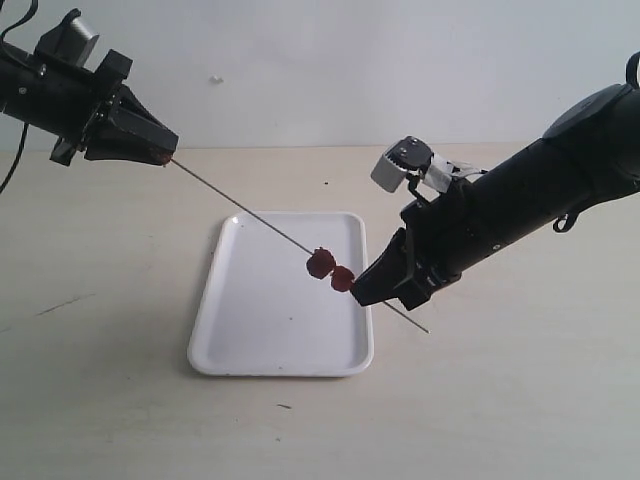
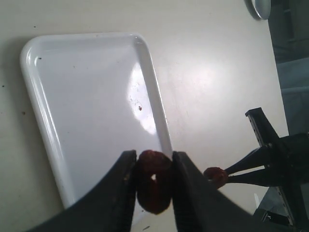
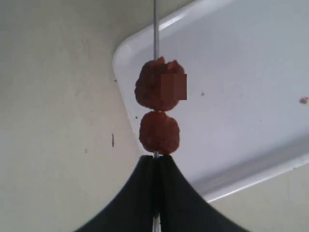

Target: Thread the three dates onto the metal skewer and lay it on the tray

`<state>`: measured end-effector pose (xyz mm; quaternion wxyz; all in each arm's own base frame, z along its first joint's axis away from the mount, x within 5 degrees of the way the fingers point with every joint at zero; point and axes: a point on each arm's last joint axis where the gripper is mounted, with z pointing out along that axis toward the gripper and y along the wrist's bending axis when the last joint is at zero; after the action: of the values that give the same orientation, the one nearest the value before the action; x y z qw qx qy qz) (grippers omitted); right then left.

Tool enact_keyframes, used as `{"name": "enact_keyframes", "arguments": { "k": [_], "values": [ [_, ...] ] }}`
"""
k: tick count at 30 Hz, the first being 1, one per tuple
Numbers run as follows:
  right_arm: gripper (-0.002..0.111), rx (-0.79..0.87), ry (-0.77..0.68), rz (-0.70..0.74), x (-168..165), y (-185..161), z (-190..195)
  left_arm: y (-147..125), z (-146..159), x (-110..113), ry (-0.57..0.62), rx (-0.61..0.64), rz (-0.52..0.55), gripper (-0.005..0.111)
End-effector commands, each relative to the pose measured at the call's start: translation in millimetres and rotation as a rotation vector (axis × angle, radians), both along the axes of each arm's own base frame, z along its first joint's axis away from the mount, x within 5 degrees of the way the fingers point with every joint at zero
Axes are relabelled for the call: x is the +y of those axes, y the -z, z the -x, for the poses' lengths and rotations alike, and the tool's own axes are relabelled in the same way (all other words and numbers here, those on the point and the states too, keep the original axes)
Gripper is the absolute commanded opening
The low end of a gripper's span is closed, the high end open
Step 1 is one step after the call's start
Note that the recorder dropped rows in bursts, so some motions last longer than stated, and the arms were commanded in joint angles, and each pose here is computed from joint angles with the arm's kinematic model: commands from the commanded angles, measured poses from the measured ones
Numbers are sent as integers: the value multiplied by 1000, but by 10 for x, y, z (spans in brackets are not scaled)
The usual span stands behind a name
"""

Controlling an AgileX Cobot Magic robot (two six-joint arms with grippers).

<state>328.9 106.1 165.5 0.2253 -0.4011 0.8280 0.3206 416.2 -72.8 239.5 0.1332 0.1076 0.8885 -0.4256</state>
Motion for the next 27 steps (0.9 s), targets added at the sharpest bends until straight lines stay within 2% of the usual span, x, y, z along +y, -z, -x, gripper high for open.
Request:
{"name": "enact_keyframes", "arguments": {
  "k": [1,8,18,27],
  "values": [
    [0,-15,24,18,-27,-32,-26,-83,-3,7,-5,-24,15,26],
    [0,-15,24,18,-27,-32,-26,-83,1,-13,-7,-15,17,26],
    [0,-18,21,11,-22,-37,-26,-76,42,-204,44,-15,9,26],
    [0,-77,-14,-14,-3,-60,-40,-62,47,-193,49,-14,-11,26]
  ]
}}
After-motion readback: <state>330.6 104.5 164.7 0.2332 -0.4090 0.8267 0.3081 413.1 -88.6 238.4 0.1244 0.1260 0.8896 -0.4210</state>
